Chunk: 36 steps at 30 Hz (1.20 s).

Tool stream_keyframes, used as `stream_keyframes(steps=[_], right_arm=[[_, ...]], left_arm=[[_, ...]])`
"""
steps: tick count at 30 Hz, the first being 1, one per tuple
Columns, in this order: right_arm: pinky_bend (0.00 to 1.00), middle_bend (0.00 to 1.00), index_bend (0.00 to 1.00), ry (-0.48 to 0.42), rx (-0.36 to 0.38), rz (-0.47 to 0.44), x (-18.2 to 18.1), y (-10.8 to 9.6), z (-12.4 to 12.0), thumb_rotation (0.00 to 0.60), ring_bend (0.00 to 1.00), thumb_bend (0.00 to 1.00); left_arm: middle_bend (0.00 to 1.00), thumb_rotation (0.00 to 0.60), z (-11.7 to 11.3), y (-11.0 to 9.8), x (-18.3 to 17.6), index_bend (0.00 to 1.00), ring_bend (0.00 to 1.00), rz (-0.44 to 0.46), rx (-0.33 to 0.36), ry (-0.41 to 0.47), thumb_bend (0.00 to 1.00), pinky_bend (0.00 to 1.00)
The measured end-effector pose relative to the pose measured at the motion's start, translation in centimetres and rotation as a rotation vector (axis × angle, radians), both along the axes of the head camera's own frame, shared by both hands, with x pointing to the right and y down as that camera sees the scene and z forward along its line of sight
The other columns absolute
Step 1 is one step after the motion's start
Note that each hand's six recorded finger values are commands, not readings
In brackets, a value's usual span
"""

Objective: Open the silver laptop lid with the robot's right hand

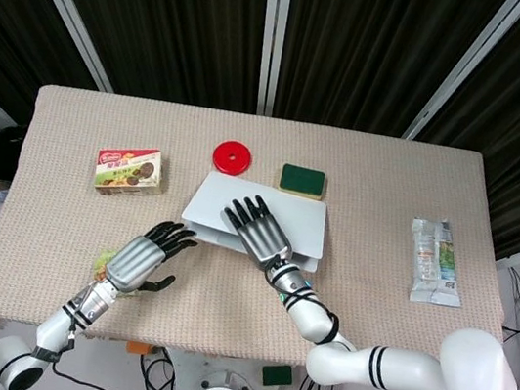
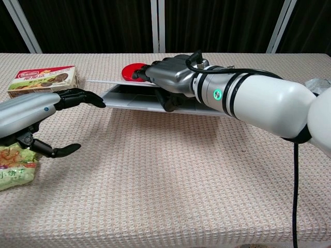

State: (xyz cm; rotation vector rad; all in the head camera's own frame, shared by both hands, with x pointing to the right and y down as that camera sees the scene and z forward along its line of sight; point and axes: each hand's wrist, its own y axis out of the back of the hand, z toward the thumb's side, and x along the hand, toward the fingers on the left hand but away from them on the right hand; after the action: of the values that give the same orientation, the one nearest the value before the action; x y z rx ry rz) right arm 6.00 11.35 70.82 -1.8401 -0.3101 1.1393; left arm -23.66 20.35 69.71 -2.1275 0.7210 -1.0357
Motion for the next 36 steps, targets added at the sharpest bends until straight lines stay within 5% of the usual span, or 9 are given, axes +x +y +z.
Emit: stream_keyframes(steps=[21, 36], right_arm=[[0.00, 0.00, 0.00, -0.038, 0.016, 0.143, 1.4, -3.0, -1.5, 0.600, 0.00, 0.78], [0.00, 0.00, 0.00, -0.042, 0.058, 0.349, 5.6, -10.3, -3.4, 0.600, 0.00, 0.78]], left_arm=[[0.09, 0.600, 3.4, -0.7, 0.7, 0.16, 0.03, 0.102, -0.147, -0.124, 0.32, 0.09], [0.09, 0.600, 3.4, -0.6, 0.6, 0.16, 0.03, 0.117, -0.158, -0.139, 0.32, 0.09]])
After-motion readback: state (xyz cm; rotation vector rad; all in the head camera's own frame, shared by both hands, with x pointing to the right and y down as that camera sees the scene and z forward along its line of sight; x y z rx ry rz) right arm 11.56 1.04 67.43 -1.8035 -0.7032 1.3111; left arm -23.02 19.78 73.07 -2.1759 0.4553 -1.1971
